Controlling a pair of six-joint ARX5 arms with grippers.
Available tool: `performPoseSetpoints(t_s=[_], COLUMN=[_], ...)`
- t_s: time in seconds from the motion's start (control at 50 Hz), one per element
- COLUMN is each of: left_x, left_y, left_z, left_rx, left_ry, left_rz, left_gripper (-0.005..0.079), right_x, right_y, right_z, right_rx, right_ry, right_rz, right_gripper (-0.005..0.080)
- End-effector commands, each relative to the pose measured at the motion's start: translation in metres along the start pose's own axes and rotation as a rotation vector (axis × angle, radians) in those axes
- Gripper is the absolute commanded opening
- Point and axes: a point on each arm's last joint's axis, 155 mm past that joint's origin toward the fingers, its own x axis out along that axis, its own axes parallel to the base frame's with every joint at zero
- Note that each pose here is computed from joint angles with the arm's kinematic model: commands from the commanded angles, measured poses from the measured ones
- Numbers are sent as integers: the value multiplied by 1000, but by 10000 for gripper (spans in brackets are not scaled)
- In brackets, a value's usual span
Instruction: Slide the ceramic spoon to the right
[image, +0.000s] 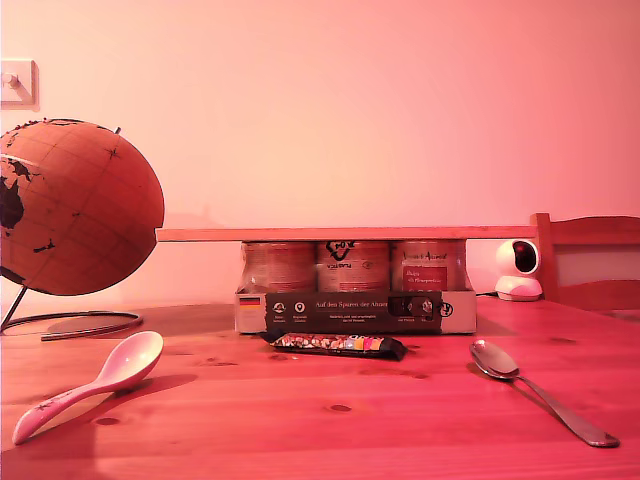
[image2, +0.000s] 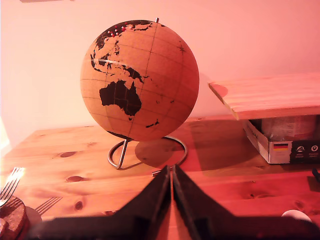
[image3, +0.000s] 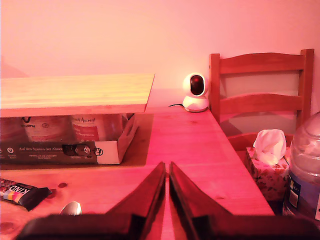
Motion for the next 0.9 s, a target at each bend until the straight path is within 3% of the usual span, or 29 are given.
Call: performPoseSetpoints(t_s=[0.0, 0.3, 0.32, 0.38, 0.48, 0.76, 0.88], left_x=[-6, -6, -6, -6, -7, -14, -16], left_y=[-25, -29, -29, -30, -33, -60, -68], left_z=[-14, -10, -9, -5, -1, -3, -13], left_rx=[-31, -91, -163, -228, -267, -308, -317], left_ry=[82, 74, 75, 65, 57, 93, 142], left_rz=[-159, -180, -179, -181, -199, -337, -367], left_gripper=[-24, -24, -24, -24, -24, -24, -24], right_x=[-5, -5, -5, -6, -7, -30, -40], right_y=[23, 25, 27, 31, 39, 102, 121], right_z=[23, 25, 25, 26, 26, 17, 15], right_rx=[79, 92, 101, 123, 128, 140, 189], right_ry=[-50, -55, -56, -55, -51, 8, 42], right_rz=[114, 127, 135, 159, 203, 543, 631], right_gripper=[-12, -12, -12, -12, -12, -12, -12])
